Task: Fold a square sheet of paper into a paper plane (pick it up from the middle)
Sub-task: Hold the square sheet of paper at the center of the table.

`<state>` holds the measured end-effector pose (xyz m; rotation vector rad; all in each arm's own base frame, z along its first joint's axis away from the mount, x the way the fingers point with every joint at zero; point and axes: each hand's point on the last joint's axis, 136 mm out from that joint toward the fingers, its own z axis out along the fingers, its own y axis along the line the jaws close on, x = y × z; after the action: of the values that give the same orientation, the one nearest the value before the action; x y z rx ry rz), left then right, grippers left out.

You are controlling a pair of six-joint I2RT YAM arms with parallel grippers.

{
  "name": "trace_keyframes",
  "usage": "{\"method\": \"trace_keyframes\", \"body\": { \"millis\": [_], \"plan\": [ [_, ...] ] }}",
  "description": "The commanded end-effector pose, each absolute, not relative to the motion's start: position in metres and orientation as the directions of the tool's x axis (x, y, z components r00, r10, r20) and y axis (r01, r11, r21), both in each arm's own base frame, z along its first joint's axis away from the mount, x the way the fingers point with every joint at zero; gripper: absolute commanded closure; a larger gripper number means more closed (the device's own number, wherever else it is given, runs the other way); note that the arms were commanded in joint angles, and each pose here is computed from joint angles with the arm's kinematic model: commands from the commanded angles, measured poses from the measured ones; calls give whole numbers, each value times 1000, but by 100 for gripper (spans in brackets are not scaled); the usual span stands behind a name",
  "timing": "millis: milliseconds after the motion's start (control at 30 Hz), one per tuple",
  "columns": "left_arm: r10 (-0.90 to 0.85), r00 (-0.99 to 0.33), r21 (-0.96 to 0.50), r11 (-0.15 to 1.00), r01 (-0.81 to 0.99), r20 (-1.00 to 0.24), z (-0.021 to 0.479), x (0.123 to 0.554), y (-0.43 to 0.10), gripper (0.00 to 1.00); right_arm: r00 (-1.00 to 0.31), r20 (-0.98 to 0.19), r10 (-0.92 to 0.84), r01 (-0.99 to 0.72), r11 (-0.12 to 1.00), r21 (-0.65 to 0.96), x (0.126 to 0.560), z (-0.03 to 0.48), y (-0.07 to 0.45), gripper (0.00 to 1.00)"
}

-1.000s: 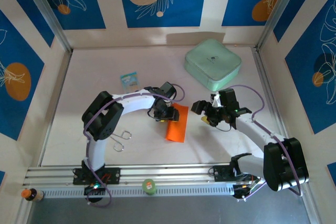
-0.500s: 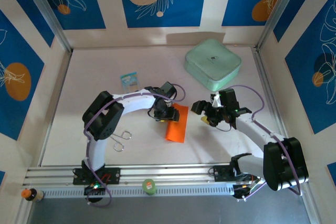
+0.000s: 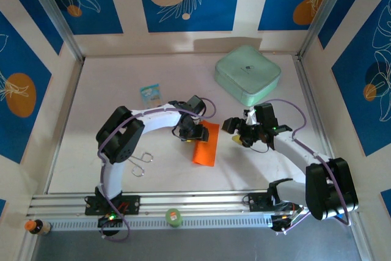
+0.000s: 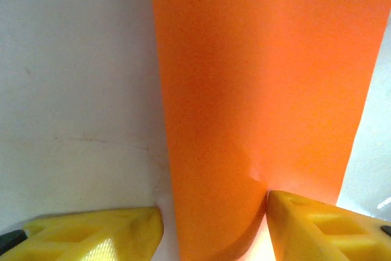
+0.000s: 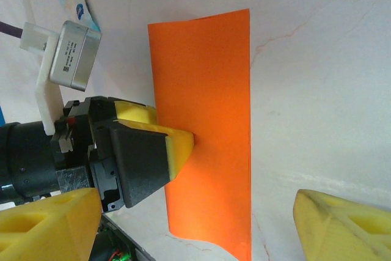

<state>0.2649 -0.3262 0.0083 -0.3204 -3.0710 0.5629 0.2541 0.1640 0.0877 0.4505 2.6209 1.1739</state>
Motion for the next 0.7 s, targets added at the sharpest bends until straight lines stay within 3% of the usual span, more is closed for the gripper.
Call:
{"method": "trace_keyframes", "body": {
  "millis": [0, 500, 667],
  "plan": [
    [169, -985, -130, 978, 161, 48, -70, 254, -279, 40, -936, -59, 347, 182, 622, 762, 248, 85, 168, 18],
    [164, -986, -110, 981, 159, 38, -72, 254, -274, 39, -936, -63, 346, 179, 623, 761, 248, 86, 168, 18],
    [178, -983, -127, 977, 172, 35, -72, 254, -277, 39, -943, -52, 327, 167, 606, 778, 248, 87, 174, 25]
  ]
}}
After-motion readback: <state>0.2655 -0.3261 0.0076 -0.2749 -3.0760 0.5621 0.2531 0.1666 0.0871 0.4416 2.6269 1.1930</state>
